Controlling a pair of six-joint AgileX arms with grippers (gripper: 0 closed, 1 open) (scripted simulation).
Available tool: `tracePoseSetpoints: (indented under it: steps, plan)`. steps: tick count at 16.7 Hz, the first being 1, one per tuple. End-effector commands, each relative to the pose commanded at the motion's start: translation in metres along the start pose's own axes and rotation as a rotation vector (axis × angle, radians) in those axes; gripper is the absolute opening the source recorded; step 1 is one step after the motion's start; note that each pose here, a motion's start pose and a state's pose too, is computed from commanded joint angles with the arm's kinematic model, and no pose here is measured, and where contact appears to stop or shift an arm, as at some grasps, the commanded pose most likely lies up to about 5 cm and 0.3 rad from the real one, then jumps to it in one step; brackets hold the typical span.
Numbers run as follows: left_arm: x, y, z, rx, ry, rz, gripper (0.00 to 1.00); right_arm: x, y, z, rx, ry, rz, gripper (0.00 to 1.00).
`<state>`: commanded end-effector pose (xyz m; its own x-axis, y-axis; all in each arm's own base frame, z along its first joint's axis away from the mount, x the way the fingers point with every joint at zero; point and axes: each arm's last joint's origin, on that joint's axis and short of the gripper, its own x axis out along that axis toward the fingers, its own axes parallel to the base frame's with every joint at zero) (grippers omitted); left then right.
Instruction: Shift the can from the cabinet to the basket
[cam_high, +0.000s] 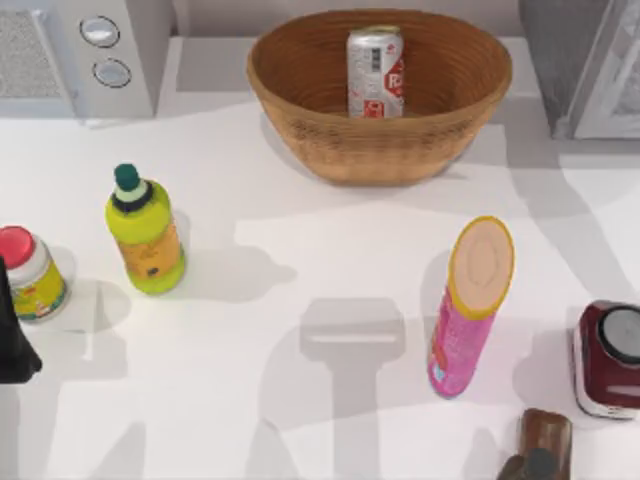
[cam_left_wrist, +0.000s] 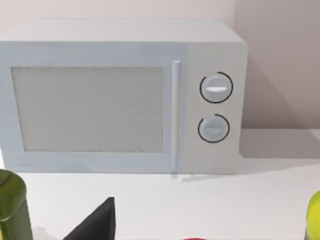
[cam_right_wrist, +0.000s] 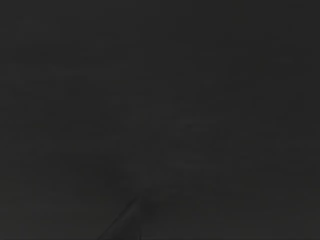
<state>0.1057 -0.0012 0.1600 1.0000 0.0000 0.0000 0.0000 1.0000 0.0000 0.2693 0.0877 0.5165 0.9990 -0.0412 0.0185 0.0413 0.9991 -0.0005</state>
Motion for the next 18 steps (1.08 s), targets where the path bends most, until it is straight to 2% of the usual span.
tracePoseSetpoints:
  steps: [6,10,14,18]
  plan:
    - [0.0,0.0,0.0,0.0,0.0,0.0,1.0,-0.013,-0.004,0.002,0.005,-0.018,0.006,1.0]
    - [0.0,0.0,0.0,0.0,0.0,0.0,1.0,-0.04,-0.023,-0.01,0.007,-0.033,0.011,1.0]
    - [0.0,0.0,0.0,0.0,0.0,0.0,1.0,-0.076,-0.047,-0.055,-0.005,-0.012,0.015,1.0]
    - [0.0,0.0,0.0,0.0,0.0,0.0,1.0,-0.114,-0.069,-0.132,-0.015,0.028,0.02,1.0]
